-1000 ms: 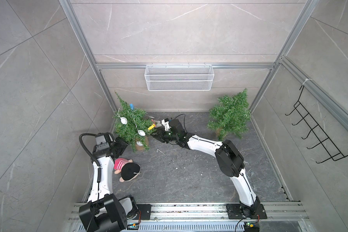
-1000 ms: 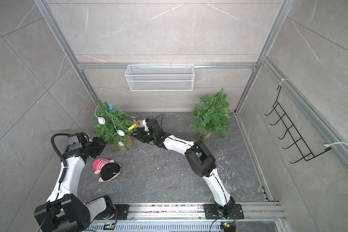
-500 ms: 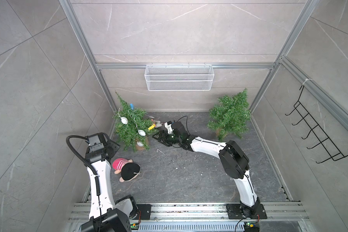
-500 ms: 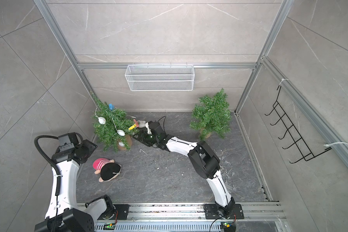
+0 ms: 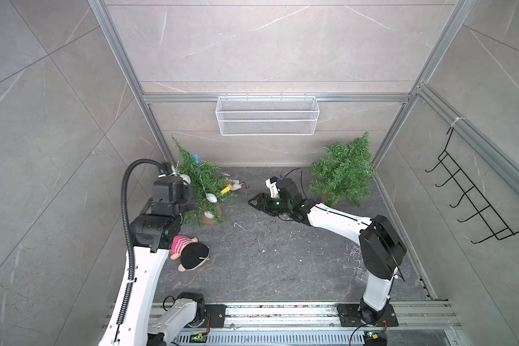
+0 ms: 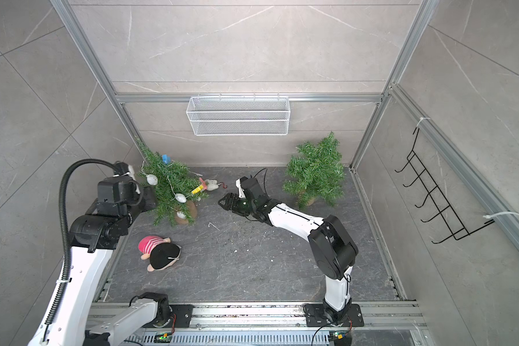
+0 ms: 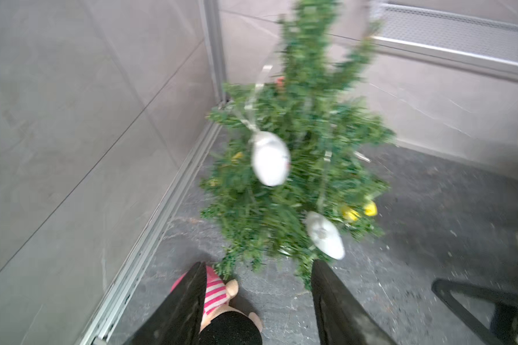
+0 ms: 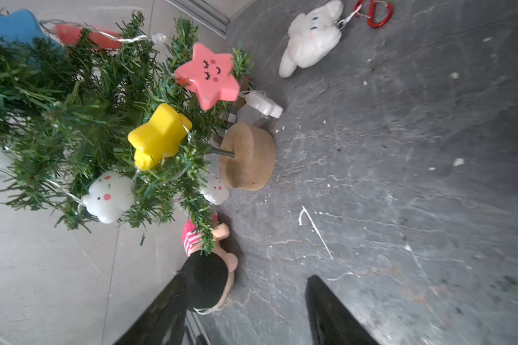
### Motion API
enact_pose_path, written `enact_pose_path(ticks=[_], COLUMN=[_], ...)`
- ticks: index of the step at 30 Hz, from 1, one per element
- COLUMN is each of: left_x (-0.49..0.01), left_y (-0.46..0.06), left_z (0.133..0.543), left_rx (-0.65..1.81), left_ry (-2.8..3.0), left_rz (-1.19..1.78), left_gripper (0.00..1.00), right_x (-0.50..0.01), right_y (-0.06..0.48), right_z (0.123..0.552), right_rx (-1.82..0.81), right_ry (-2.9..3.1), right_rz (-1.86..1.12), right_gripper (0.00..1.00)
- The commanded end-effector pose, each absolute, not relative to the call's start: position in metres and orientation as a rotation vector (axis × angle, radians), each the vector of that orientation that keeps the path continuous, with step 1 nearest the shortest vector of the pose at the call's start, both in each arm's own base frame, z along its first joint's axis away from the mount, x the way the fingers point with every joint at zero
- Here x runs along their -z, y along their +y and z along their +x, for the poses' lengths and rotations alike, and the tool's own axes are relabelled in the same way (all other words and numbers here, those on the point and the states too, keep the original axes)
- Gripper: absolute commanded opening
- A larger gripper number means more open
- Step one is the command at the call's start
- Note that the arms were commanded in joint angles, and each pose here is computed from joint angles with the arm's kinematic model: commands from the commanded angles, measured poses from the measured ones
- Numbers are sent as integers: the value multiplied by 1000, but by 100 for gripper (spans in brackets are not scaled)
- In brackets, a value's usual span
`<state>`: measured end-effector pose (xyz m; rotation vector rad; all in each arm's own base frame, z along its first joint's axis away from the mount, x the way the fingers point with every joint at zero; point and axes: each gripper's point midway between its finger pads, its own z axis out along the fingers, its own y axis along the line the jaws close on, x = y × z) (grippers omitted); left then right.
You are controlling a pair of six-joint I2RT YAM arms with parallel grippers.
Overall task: Wrap string light around the christmas tree
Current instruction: Move the christmas tree to the center of the board.
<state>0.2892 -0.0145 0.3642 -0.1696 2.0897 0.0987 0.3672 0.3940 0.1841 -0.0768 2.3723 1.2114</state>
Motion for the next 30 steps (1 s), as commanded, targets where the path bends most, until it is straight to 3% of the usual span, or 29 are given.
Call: enact_pose_path(ticks=[1,7,14,26,30], left_x=[-376,-358,-324,-232,-214], left_y=[-51,-185,-292,-366,-381], left_z=[284,284,294,315,312], left_rx=[-104,104,411,651,753], left_ry=[2084,2059,2056,2190,2260], left_rz=[62,484,663,669,640], left_gripper=[60,60,60,61,61], right_x=[-185,-185,-181,-209,-229], right_y=[351,287,239,152,126], right_z=[350,329,308,293,289], right_rx=[-928,-580,-464,-201,-134], right_ry=[2454,2516,2522,2520,2484], right_rz=[-242,-337,-254,-48,18], right_gripper=[65,65,65,65,61])
